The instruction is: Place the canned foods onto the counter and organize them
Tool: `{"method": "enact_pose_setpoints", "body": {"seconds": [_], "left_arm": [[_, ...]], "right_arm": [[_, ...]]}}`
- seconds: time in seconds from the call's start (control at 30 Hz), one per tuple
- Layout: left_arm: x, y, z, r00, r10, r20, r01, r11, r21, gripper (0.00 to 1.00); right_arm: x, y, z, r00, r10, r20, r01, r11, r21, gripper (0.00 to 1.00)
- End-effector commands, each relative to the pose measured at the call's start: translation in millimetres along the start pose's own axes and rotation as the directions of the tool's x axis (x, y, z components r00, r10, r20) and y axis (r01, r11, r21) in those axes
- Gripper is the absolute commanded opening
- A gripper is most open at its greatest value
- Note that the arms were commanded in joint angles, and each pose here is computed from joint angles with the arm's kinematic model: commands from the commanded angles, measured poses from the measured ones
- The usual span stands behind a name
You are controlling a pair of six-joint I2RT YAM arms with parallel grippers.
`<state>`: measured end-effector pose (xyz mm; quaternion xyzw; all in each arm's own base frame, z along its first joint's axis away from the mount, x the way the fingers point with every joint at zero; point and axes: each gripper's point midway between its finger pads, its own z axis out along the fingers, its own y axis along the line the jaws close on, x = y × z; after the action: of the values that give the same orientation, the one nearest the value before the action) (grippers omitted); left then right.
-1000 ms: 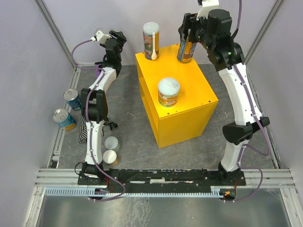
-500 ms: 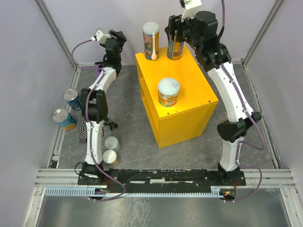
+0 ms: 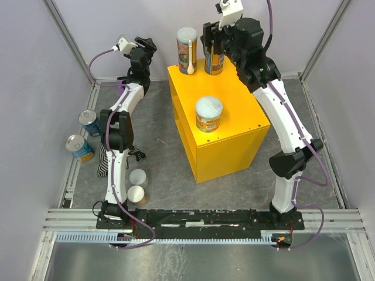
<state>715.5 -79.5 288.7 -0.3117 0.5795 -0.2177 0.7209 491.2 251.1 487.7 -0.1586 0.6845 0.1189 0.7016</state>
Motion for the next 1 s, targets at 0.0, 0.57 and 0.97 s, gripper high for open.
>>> {"method": "enact_pose_setpoints", "body": {"seconds": [0.0, 0.57, 0.97], "left_arm": [[-22.5, -22.8, -0.9, 0.997, -0.060, 0.043, 0.058, 0.997, 0.057, 0.70], [-24.7, -7.8, -2.4, 0.997, -0.058, 0.054, 0.059, 0.998, -0.031, 0.71], [-90.2, -41.3, -80.5, 0.995, 0.082, 0.064, -0.075, 0.992, -0.100, 0.71]], "right_arm": [[-39.6, -12.2, -23.9, 0.995, -0.014, 0.097, 0.010, 0.999, 0.047, 0.79], [-65.4, -12.1, -62.5, 0.988, 0.044, 0.147, -0.052, 0.997, 0.050, 0.99], [-77.0, -27.6, -140.8, 0.976, 0.103, 0.191, -0.121, 0.989, 0.084, 0.99]]}}
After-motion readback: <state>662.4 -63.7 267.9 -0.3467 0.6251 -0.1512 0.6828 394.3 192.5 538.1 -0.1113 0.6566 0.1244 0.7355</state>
